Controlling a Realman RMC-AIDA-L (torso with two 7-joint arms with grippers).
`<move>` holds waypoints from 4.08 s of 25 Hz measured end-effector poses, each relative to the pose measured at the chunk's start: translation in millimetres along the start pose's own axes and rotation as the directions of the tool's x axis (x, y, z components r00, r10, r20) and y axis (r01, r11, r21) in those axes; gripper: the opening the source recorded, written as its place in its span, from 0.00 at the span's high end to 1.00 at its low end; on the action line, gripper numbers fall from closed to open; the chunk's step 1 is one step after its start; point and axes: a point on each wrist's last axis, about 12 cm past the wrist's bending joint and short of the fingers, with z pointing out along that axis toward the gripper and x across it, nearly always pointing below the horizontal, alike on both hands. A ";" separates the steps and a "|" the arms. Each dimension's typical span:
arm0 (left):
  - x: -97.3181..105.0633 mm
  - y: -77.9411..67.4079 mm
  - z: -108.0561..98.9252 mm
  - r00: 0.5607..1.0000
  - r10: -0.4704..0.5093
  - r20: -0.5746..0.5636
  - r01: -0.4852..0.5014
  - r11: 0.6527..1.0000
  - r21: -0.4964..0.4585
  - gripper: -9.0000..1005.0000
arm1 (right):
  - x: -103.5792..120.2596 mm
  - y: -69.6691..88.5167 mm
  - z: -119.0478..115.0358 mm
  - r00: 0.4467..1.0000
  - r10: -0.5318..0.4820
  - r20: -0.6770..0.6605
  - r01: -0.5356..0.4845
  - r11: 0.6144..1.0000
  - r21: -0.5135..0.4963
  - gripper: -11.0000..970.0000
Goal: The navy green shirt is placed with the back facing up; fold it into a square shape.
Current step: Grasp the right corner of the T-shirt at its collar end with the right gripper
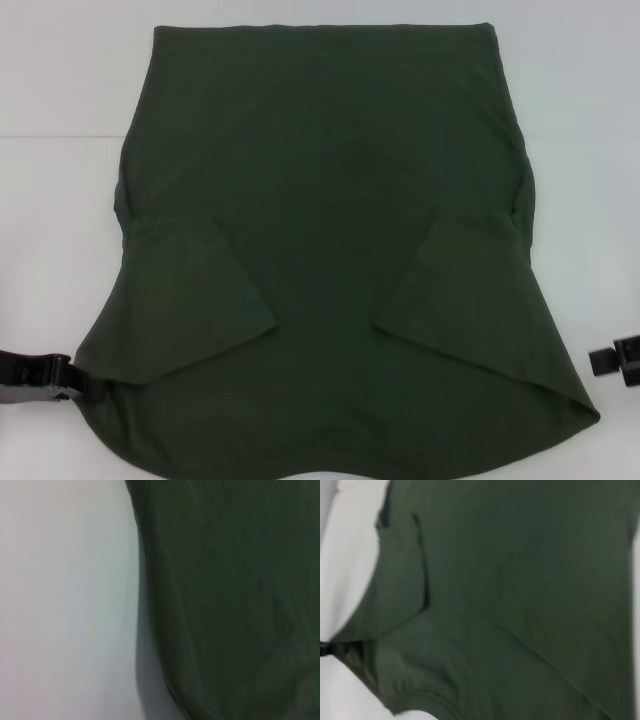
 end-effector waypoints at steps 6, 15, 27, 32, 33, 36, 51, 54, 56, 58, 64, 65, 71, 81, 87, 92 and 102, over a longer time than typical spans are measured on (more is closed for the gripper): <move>-0.2 -0.5 0.7 1.000 0.002 -0.004 -0.002 1.000 0.001 0.95 | 5.7 -12.3 1.9 0.999 0.044 -0.032 -0.042 0.996 0.080 0.20; -0.2 -0.4 1.3 1.000 0.004 -0.005 -0.004 1.000 0.000 0.95 | 9.0 -21.6 13.2 0.997 0.067 -0.050 -0.060 0.991 0.121 0.20; 0.6 0.0 1.2 1.000 0.001 -0.004 -0.001 1.000 0.002 0.94 | 11.6 -28.6 30.4 0.997 0.055 -0.046 -0.049 0.992 0.115 0.20; -0.3 -1.0 1.3 1.000 0.004 -0.003 -0.004 1.000 0.003 0.94 | 10.6 -27.7 34.5 0.998 0.044 -0.040 -0.039 0.993 0.114 0.20; -0.4 -1.2 1.4 1.000 0.005 -0.003 -0.005 1.000 0.003 0.94 | 10.4 -27.5 35.0 0.998 0.042 -0.039 -0.037 0.993 0.114 0.20; -0.3 -1.7 2.2 1.000 0.005 -0.004 -0.005 1.000 0.005 0.94 | 9.5 -26.6 36.7 0.999 0.032 -0.037 -0.027 0.993 0.113 0.20; -0.2 -2.2 3.4 1.000 0.006 -0.005 -0.006 1.000 0.005 0.93 | 6.6 -25.8 51.2 0.999 0.014 -0.050 -0.007 0.992 0.128 0.20; -0.3 -2.1 3.3 1.000 0.006 -0.004 -0.006 1.000 0.005 0.93 | 5.3 -25.7 51.8 0.999 0.009 -0.048 -0.002 0.991 0.135 0.20; -0.3 -2.0 3.4 1.000 0.005 -0.004 -0.005 1.000 0.004 0.93 | 4.7 -25.6 52.0 0.999 0.006 -0.049 0.001 0.991 0.137 0.20; -0.3 -2.0 3.4 1.000 0.006 -0.004 -0.006 1.000 0.004 0.93 | 4.3 -25.3 52.3 0.999 0.005 -0.050 0.002 0.990 0.138 0.20; -0.2 -2.1 3.6 1.000 0.005 -0.004 -0.005 1.000 0.005 0.93 | 3.1 -23.2 54.8 0.999 0.000 -0.051 0.007 0.991 0.134 0.20; -0.2 -2.2 3.8 1.000 0.005 -0.004 -0.005 1.000 0.005 0.93 | 2.7 -22.4 55.5 0.999 -0.002 -0.052 0.009 0.991 0.132 0.20; 0.6 -2.1 3.7 1.000 0.004 -0.005 -0.004 1.000 0.007 0.93 | 2.1 -20.3 58.3 0.998 -0.010 -0.061 0.018 0.991 0.131 0.20; 0.2 -2.4 3.5 1.000 0.006 -0.005 -0.006 1.000 0.007 0.92 | -0.9 -14.1 64.4 0.997 -0.025 -0.067 0.032 0.993 0.116 0.20; 0.0 -2.5 3.3 1.000 0.007 -0.004 -0.007 1.000 0.008 0.92 | -4.9 -8.3 70.2 0.996 -0.042 -0.080 0.050 0.994 0.096 0.20; 0.5 -2.3 3.1 1.000 0.005 -0.004 -0.005 1.000 0.009 0.92 | -8.7 -5.2 73.8 0.995 -0.051 -0.085 0.059 0.994 0.091 0.20; 0.2 -2.6 3.1 1.000 0.005 -0.004 -0.005 1.000 0.010 0.91 | -10.6 -3.4 76.6 0.995 -0.055 -0.086 0.063 0.994 0.087 0.20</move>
